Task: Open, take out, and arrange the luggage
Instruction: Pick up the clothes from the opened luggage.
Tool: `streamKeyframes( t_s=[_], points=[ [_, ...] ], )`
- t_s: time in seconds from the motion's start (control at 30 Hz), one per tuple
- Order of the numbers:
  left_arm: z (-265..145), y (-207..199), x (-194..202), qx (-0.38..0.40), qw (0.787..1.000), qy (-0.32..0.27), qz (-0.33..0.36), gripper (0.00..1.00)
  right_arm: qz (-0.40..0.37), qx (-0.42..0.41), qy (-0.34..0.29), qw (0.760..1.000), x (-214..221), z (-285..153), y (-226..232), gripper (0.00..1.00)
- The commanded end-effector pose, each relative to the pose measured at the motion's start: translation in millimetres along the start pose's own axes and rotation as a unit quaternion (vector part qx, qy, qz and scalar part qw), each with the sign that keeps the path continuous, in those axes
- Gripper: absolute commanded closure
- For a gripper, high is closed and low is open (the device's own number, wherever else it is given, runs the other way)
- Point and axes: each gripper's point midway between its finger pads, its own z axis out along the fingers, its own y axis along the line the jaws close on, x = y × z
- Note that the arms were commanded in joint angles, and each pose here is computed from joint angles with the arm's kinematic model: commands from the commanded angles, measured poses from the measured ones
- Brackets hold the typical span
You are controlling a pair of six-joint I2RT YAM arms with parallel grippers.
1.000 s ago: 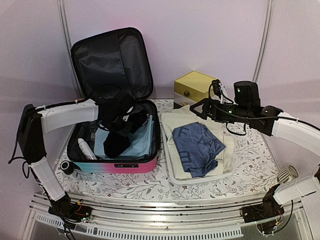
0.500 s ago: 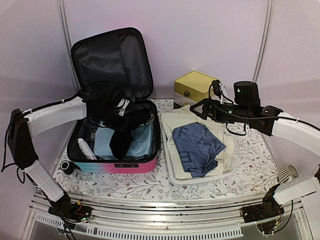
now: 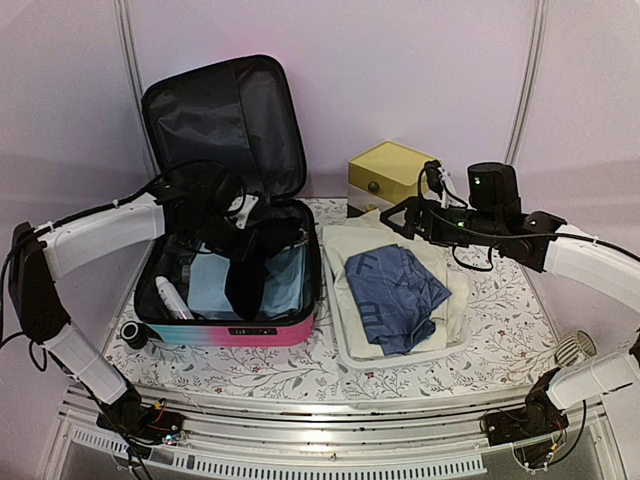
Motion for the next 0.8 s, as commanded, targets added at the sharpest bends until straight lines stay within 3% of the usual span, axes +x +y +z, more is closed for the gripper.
streamKeyframes(
  t_s=[0.0,0.77],
  points=[
    [-20.2,-9.9,-25.1,0.033,0.998,-0.057,0.010,1.00,0.008,0.008,-0.002,1.000,0.8,-4.2,-4.4,0.01],
    [-48.2,-69.9,-36.6,0.200,0.976,-0.089,0.014,1.00,0.137,0.022,0.061,0.988,34.1,35.4,-22.0,0.01]
  ],
)
